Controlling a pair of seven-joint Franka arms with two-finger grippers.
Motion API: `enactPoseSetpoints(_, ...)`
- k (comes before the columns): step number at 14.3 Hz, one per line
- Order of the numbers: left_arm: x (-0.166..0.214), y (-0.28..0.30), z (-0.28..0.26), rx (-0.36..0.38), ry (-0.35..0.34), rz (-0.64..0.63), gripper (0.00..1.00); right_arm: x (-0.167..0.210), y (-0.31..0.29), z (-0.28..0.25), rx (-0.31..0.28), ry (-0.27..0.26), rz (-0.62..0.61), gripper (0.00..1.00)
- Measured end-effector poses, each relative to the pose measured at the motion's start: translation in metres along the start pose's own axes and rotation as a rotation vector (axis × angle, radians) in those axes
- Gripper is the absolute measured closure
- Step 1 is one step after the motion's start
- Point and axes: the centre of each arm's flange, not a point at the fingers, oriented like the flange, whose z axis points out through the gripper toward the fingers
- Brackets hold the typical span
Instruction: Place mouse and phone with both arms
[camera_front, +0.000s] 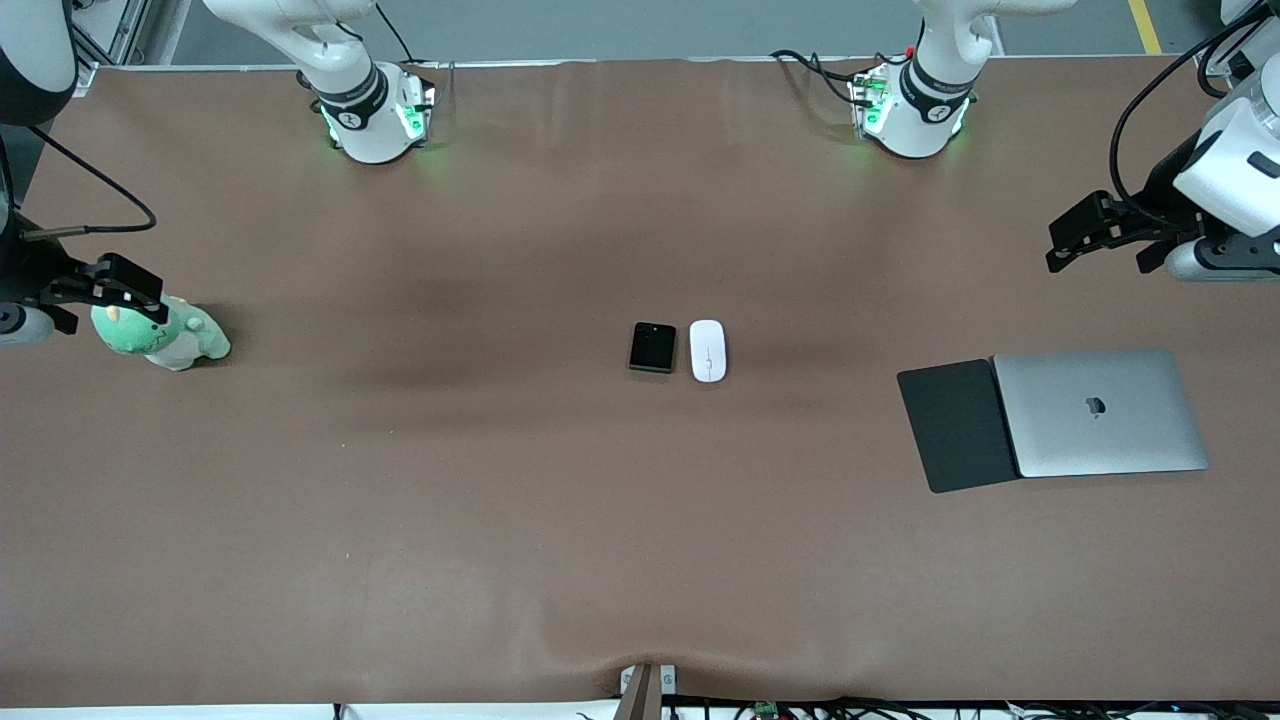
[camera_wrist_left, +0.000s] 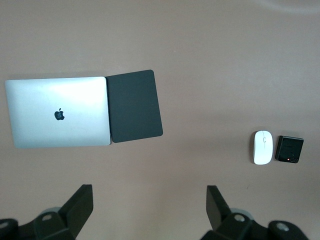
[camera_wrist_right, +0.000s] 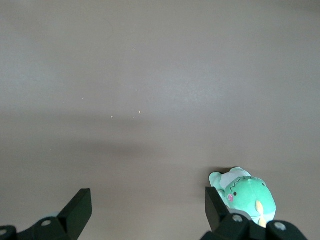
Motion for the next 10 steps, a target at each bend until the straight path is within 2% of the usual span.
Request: enactPoseSetpoints(10,0.0004,0.0041,0.0025,0.000,-0.005,0.007,0.00,-0.0001,0.0005,0.0000,0.000,0.000,0.001,0.00)
